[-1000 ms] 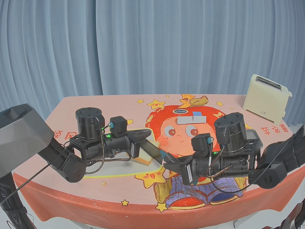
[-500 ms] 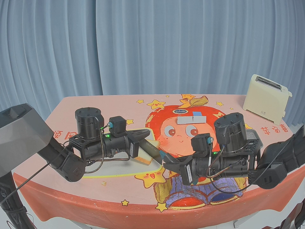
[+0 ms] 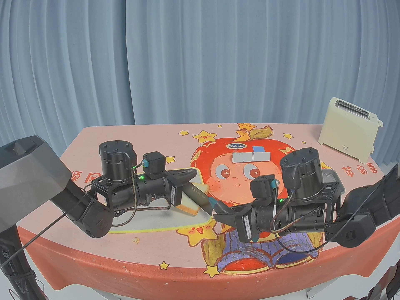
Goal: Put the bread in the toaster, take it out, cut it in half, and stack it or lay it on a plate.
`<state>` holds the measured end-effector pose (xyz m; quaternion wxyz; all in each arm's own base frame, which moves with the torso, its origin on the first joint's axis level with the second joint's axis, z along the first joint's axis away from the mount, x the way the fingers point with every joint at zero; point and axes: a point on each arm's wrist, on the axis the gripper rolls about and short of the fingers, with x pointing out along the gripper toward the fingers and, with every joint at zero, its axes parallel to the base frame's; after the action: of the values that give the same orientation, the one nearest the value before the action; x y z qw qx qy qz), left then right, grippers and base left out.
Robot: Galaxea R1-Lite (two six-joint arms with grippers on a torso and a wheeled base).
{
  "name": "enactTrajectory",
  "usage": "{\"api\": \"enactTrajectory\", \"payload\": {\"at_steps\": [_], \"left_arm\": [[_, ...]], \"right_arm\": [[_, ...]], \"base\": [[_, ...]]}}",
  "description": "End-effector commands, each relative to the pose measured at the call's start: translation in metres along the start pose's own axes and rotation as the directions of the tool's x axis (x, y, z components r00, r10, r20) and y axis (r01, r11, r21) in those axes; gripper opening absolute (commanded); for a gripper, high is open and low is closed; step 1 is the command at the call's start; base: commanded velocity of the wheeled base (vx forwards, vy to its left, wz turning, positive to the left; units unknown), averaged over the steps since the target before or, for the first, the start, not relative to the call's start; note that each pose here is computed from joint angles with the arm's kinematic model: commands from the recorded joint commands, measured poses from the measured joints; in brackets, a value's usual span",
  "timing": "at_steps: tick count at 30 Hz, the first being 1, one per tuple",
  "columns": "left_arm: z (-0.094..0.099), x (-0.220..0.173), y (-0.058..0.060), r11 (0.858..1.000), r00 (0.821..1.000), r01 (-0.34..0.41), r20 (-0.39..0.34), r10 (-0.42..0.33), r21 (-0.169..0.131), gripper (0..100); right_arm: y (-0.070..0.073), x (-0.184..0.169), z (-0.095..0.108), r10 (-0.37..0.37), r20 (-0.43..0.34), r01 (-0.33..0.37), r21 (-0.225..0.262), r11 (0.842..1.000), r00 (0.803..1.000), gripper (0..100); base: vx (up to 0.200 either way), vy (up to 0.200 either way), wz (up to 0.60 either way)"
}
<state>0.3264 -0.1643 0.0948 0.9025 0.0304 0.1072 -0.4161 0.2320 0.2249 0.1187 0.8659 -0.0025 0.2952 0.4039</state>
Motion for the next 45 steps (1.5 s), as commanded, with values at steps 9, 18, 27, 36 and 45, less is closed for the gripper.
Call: {"api": "enactTrajectory", "payload": {"at_steps": [9,18,27,36,45], "left_arm": [[0.002,0.002,0.002,1.000,1.000,-0.001,0.006,0.001,0.002,0],[0.006,0.001,0.006,1.000,1.000,-0.014,0.019,0.014,0.004,0],[-0.001,0.001,0.006,1.000,1.000,-0.013,-0.002,0.013,-0.005,0],[0.005,0.001,0.004,1.000,1.000,-0.006,0.012,0.006,0.003,0],[0.003,0.001,0.002,1.000,1.000,-0.003,0.008,0.003,0.001,0]], "right_arm": [[0.003,0.002,0.003,0.011,0.007,-0.011,-0.005,1.000,1.000,0],[0.005,0.007,0.004,0.019,0.008,-0.019,-0.008,1.000,1.000,0],[0.005,0.009,0.003,0.018,0.001,-0.018,-0.007,1.000,1.000,0],[0.003,0.012,-0.003,0.010,-0.021,-0.011,-0.003,1.000,1.000,0],[0.001,0.012,-0.004,0.005,-0.027,-0.005,0.000,1.000,1.000,0]], "base": [[0.000,0.000,0.00],[0.000,0.000,0.00],[0.000,0.000,0.00],[0.000,0.000,0.00],[0.000,0.000,0.00]]}}
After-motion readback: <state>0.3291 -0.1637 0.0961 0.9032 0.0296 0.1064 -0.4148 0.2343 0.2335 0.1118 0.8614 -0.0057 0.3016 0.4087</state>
